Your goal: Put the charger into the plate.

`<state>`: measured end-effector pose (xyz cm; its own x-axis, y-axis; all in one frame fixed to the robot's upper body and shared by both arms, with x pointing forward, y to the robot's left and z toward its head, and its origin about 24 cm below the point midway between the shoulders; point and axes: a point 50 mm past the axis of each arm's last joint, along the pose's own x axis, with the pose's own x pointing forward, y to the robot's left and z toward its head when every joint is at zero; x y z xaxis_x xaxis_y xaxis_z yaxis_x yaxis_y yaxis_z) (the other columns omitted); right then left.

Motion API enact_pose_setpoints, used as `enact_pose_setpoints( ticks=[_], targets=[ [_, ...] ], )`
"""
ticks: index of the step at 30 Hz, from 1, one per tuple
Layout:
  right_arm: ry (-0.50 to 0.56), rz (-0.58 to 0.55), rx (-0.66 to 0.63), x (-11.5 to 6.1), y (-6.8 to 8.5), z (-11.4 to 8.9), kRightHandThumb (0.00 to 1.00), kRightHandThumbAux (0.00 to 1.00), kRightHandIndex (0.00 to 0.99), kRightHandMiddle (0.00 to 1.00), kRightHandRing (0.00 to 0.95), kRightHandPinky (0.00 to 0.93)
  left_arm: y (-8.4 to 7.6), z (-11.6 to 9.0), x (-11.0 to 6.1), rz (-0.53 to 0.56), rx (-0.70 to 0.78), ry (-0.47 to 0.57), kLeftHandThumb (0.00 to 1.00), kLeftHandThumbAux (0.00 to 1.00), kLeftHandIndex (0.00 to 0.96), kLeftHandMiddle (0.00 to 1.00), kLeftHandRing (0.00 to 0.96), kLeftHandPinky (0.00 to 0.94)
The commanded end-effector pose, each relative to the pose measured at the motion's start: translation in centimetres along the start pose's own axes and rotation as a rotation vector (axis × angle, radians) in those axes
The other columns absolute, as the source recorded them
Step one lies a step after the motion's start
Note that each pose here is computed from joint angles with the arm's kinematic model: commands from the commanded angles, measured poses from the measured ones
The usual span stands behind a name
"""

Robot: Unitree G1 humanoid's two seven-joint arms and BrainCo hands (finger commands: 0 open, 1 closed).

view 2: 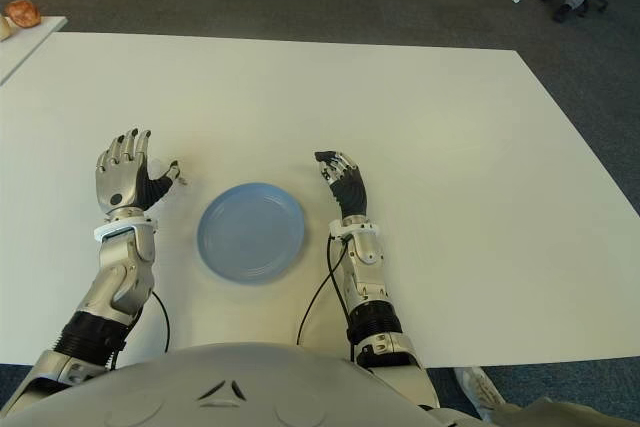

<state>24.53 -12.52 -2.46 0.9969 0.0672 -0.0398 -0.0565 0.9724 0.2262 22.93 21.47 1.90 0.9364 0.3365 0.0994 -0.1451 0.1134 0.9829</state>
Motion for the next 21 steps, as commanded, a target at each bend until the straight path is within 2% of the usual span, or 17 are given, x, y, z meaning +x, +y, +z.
enact_pose_setpoints(
  ticks=[1,21],
  targets=[
    [0.183,-0.050,0.066,-2.5,0.5,-3.7,0.000,0.679,0.356,0.341,0.245,0.134,-0.5,-0.7,0.2,-0.040,0.006,0.011,0.179,0.376,0.000,0.000,0.000,0.000],
    [0.189,-0.059,0.063,-2.4,0.4,-3.7,0.000,0.663,0.357,0.340,0.238,0.143,-2.1,-1.7,0.1,-0.115,0.010,0.042,0.175,0.361,0.000,0.000,0.000,0.000]
  ],
)
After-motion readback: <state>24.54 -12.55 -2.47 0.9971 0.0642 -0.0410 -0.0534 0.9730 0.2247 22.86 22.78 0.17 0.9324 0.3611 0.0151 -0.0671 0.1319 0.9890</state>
